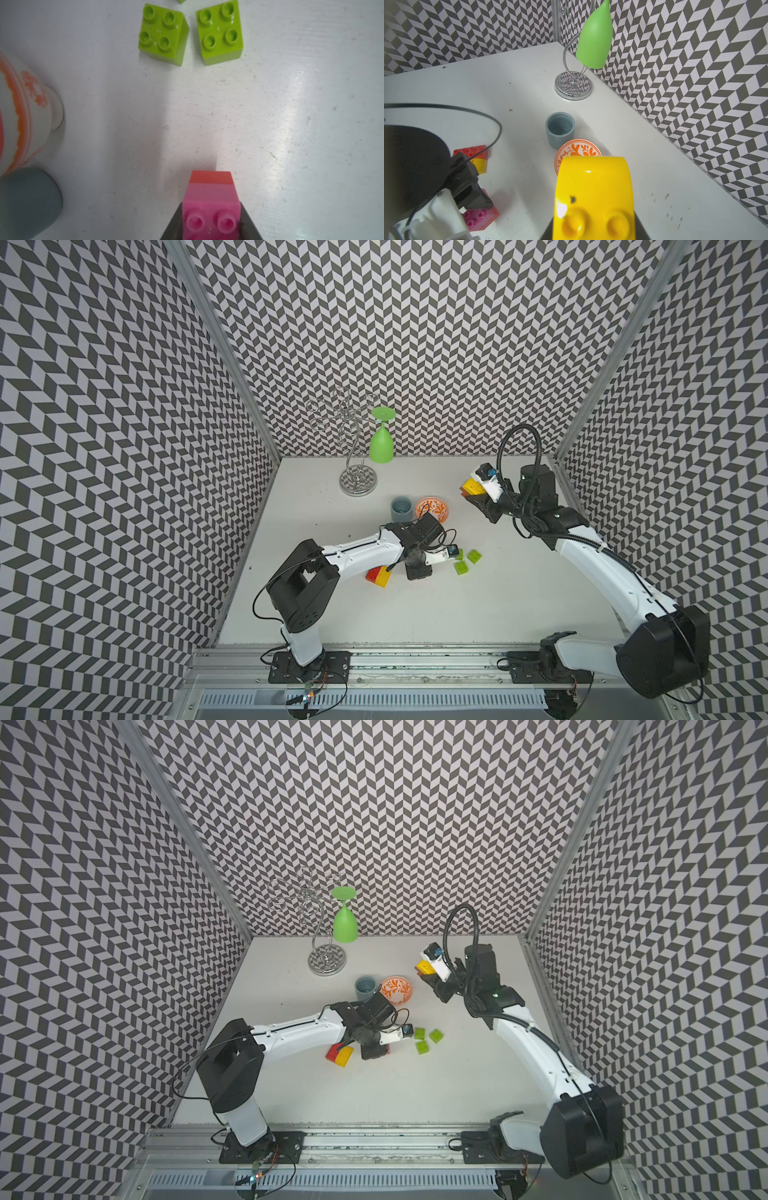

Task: Assemble the letter s with lego
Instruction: Move the lego brick at the center of the board.

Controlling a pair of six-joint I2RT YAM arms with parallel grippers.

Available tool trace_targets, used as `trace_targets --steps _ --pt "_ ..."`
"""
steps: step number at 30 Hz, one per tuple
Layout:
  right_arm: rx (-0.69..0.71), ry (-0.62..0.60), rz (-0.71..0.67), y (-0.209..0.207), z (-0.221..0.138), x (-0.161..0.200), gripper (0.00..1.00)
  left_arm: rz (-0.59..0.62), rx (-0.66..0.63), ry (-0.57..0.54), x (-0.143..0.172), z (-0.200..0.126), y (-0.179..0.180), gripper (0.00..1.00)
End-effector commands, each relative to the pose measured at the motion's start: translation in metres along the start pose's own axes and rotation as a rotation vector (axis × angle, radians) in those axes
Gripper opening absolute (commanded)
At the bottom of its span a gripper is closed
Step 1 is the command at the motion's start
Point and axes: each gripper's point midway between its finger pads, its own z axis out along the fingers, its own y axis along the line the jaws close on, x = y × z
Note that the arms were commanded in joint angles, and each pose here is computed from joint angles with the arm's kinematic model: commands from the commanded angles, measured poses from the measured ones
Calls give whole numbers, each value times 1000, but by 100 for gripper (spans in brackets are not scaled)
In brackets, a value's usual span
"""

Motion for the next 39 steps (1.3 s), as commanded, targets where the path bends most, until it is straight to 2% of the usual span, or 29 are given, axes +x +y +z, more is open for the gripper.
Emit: trace_targets --steps 1,7,15,19,22,26,30,32,35,39 --pt "17 -82 -29 -3 -11 -21 19 127 77 -31 -5 9 -20 33" --pt "12 -87 -30 0 -11 -20 19 159 117 -11 -2 17 -33 42" --pt "6 -84 -23 0 -11 -20 18 153 70 -11 -3 13 -25 70" --pt "-4 -79 -23 3 -10 -21 18 117 -9 -94 -25 -16 -9 87" --pt "-20 -55 -27 11 -5 -19 18 72 -112 -218 -46 -65 7 93" --pt "-57 -13 -35 36 11 -13 18 -110 -318 -473 -55 -162 48 92" --pt "-139 44 -51 75 31 -3 17 -369 -571 -729 -13 -254 92 89" --pt "-197 62 -50 95 39 2 16 -508 -644 -819 18 -281 109 88" --pt "-286 94 -46 123 46 11 14 -694 -695 -894 62 -299 123 85" --pt "-387 150 -87 163 51 29 14 -824 -669 -884 85 -279 123 85"
